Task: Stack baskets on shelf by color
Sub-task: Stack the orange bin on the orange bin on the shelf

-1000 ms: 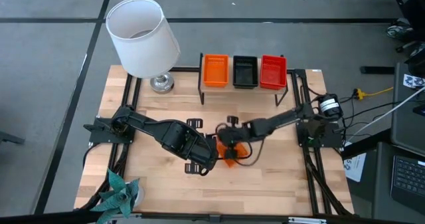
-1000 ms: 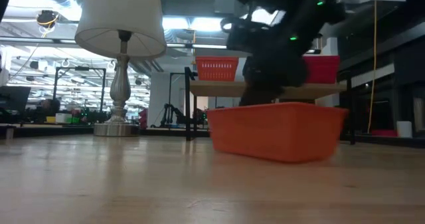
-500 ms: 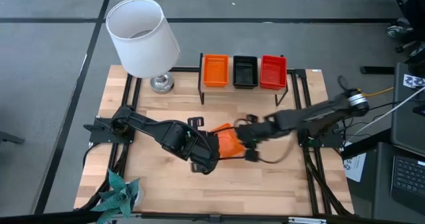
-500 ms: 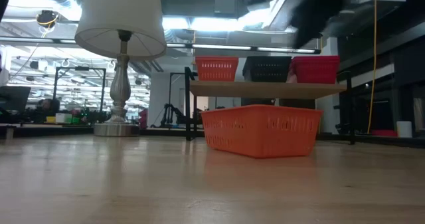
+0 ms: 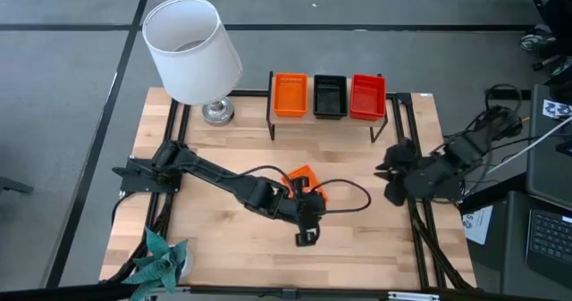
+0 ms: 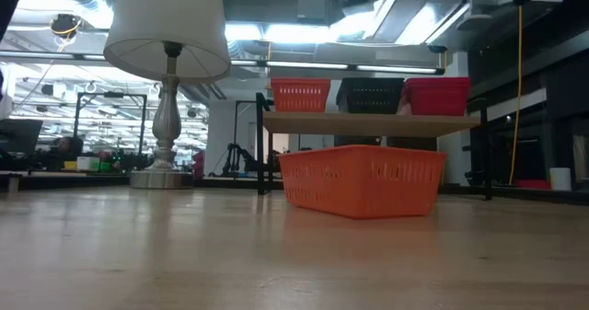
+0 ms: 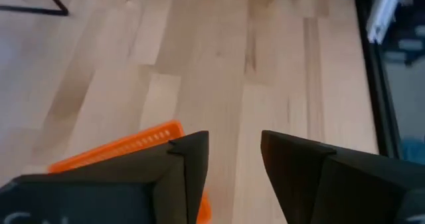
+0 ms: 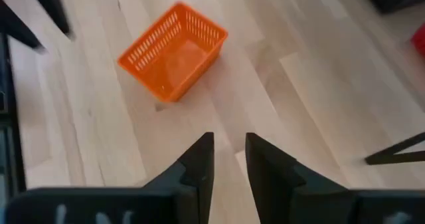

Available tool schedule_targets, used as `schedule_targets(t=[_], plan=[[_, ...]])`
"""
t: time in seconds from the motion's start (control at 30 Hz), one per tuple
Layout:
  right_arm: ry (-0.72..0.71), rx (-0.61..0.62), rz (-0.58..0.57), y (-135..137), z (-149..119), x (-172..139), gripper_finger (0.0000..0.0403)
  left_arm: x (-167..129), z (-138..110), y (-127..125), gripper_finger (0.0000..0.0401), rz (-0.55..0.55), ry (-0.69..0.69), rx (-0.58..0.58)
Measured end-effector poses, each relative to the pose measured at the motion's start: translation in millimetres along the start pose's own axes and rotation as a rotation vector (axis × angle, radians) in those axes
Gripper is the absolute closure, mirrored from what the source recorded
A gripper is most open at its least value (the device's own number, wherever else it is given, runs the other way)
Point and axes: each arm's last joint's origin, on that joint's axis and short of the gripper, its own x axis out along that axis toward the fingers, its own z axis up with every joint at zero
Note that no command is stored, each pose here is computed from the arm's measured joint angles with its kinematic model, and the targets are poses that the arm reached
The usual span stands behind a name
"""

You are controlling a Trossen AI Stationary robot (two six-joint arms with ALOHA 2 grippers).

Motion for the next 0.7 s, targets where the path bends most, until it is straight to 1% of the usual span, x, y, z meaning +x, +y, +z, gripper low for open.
schedule_targets(t=[0.07, 0.2, 0.33, 0.4, 0.57, 0.7], plan=[[-0.018, 0.009, 0.009, -6, -3, -7, 0.0317, 12, -8, 2, 0.0264, 0.006, -0.025, -0.058], [-0.028, -0.006, -0.013, -18, -7, -15, 0.0317, 28, -29, 5, 0.0259, 0.033, -0.024, -0.138], [-0.070, 0.001, -0.029, -26, -8, -20, 0.0317, 44, -59, 10, 0.0260, 0.101, 0.005, -0.197], [-0.085, 0.005, -0.031, -28, -8, -21, 0.0317, 49, -68, 12, 0.0261, 0.116, -0.005, -0.222], [-0.102, -0.002, -0.042, -29, -7, -22, 0.0317, 60, -89, 15, 0.0261, 0.111, -0.018, -0.253], [-0.102, -0.020, -0.043, -29, -7, -21, 0.0317, 63, -100, 17, 0.0261, 0.137, 0.001, -0.222]])
